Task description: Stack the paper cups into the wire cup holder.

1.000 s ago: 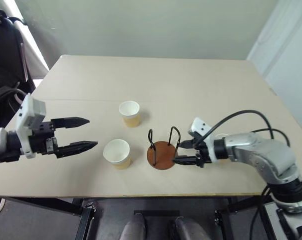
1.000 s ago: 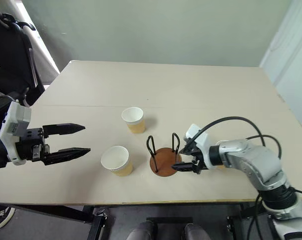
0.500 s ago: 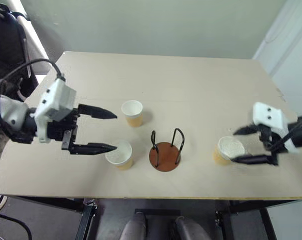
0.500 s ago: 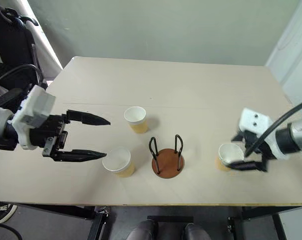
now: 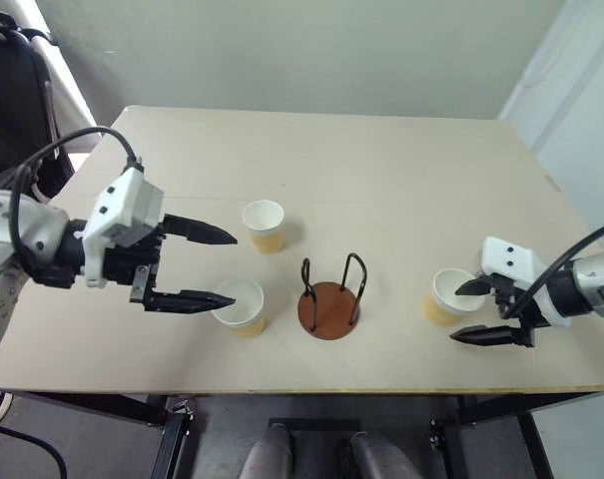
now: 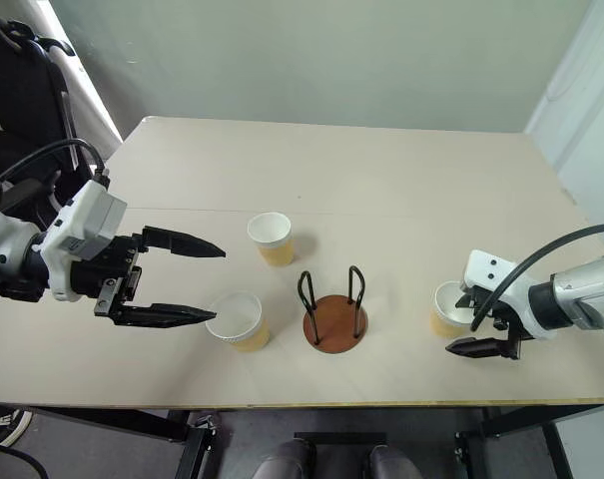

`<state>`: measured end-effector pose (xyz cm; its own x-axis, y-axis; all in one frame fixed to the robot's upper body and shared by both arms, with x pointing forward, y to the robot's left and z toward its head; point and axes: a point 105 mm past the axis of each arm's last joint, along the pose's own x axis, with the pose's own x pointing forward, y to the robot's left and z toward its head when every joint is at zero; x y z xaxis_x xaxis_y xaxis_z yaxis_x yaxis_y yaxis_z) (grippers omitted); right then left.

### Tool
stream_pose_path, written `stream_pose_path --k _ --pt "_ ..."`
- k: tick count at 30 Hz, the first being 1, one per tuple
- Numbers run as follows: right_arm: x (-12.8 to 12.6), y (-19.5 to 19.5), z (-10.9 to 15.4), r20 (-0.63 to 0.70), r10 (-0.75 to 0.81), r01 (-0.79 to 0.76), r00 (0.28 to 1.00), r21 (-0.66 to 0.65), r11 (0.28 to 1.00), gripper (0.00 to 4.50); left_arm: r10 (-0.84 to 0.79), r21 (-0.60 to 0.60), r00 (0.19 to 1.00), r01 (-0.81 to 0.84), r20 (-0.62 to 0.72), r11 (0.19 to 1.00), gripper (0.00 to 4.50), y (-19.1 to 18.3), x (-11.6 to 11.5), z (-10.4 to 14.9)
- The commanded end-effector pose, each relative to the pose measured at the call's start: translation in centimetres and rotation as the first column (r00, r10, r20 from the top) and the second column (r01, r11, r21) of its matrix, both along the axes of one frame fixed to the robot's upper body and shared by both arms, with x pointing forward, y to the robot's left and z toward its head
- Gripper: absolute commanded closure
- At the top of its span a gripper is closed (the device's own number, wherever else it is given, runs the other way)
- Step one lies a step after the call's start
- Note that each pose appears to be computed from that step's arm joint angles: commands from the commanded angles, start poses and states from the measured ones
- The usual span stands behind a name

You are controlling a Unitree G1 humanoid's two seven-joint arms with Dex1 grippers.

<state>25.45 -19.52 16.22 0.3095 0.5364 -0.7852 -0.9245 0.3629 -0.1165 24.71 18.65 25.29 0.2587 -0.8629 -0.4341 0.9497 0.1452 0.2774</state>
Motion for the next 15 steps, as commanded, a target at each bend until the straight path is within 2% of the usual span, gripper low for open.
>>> stream_pose_path --k 1,6,8,12,15 --pt "0.6 0.1 0.1 0.034 0.021 -0.020 0.999 -0.027 0.999 1.96 0.011 0.010 0.998 -0.011 0.055 1.000 0.00 0.0 -0.6 1.2" --pt "0.8 0.3 -0.5 0.031 0.039 -0.038 0.999 -0.040 0.998 3.85 0.033 0.012 0.998 -0.034 0.056 0.999 0.00 0.1 -1.1 1.1" --pt "0.9 0.2 -0.2 0.040 0.045 -0.043 0.998 -0.042 0.998 4.47 0.041 0.012 0.998 -0.042 0.056 0.999 0.00 0.2 -1.2 1.0" --pt "1.3 0.4 1.2 0.073 0.075 -0.073 0.995 -0.026 0.997 4.47 0.056 0.007 0.997 -0.056 0.060 0.998 0.00 0.4 -1.3 1.1" --pt "1.7 1.1 4.4 0.143 0.110 -0.118 0.984 0.049 0.992 4.47 0.074 0.006 0.995 -0.074 0.061 0.997 0.00 0.8 -1.2 1.1"
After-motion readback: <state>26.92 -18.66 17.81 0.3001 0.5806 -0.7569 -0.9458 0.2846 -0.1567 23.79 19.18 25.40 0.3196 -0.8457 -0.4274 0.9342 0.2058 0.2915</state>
